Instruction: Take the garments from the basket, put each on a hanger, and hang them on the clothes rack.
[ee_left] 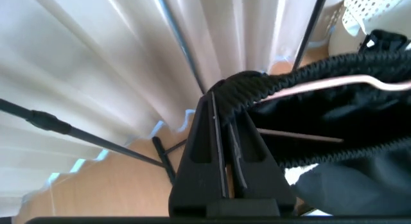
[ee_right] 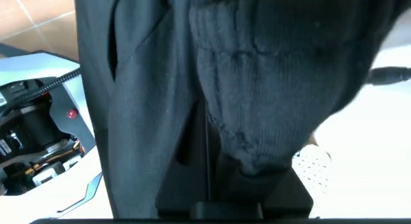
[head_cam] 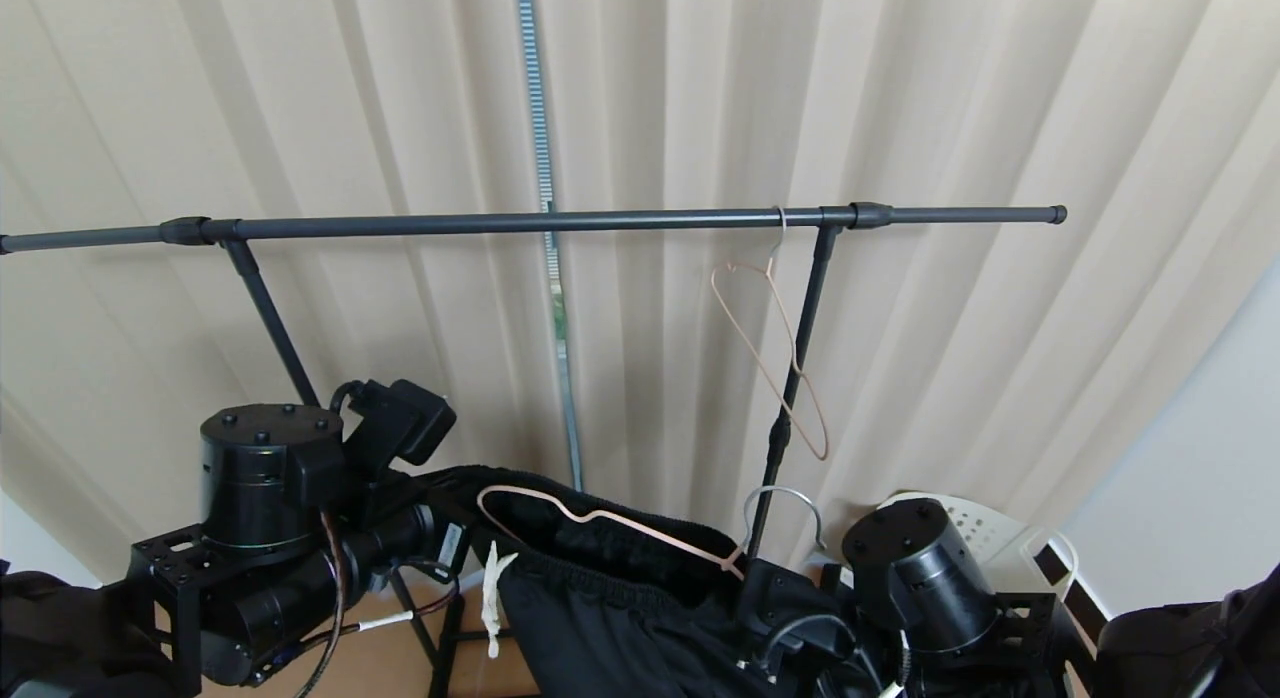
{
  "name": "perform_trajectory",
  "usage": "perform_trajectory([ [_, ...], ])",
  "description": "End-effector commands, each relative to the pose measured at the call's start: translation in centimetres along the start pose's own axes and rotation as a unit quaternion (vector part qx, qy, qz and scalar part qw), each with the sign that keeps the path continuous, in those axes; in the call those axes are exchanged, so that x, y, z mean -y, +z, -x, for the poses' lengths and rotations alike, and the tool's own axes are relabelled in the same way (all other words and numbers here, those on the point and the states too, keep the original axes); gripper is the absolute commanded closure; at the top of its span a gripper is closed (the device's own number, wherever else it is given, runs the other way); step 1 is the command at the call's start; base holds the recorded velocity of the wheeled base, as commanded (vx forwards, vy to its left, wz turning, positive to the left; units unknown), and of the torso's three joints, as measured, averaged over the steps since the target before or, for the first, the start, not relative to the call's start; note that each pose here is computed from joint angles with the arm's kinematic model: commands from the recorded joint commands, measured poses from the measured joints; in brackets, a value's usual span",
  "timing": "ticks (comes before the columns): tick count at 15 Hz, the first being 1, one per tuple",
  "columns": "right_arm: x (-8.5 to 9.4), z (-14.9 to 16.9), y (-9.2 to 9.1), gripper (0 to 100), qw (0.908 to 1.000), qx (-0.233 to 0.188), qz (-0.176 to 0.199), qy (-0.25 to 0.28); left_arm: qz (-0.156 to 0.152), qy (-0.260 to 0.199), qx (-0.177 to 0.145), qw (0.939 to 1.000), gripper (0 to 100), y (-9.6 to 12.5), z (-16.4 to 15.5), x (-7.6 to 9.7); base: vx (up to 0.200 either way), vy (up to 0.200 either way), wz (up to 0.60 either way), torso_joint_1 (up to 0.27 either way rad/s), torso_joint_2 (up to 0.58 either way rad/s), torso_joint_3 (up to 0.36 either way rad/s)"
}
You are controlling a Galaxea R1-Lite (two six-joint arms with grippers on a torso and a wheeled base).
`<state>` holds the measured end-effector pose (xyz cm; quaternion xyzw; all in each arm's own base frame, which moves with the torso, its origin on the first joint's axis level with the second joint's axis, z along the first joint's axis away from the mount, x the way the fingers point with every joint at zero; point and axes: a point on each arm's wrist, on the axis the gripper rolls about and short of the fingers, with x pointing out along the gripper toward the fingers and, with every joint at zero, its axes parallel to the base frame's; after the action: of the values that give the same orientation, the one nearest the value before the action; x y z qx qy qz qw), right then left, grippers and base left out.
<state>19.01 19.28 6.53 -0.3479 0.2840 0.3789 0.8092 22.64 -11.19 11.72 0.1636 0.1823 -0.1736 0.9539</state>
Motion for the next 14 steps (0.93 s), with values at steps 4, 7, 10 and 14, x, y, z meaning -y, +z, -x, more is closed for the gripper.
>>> perform_trajectory([
  [4,0.4,-1.6,1.4,100,0.997,-0.009,-0.058,-0.051,-0.038,-0.017,-0.02,0.9989,100,1.5,0.0,2.3,0.0,0.0,0.0,0.0,0.0,0.0],
  [7,0.5,-1.9,1.7,100,0.9943,-0.015,-0.07,-0.079,-0.047,-0.023,-0.026,0.9983,100,3.0,0.4,2.8,0.0,0.0,0.0,0.0,0.0,0.0],
  [10,0.6,-2.0,1.8,100,0.9921,-0.019,-0.069,-0.102,-0.046,-0.034,-0.026,0.998,100,4.4,1.3,3.0,0.0,0.0,0.0,0.0,0.0,0.0],
  [14,0.8,-2.7,2.3,100,0.9897,-0.019,-0.088,-0.111,-0.056,-0.064,-0.029,0.996,100,4.8,2.9,4.3,0.0,0.0,0.0,0.0,0.0,0.0],
])
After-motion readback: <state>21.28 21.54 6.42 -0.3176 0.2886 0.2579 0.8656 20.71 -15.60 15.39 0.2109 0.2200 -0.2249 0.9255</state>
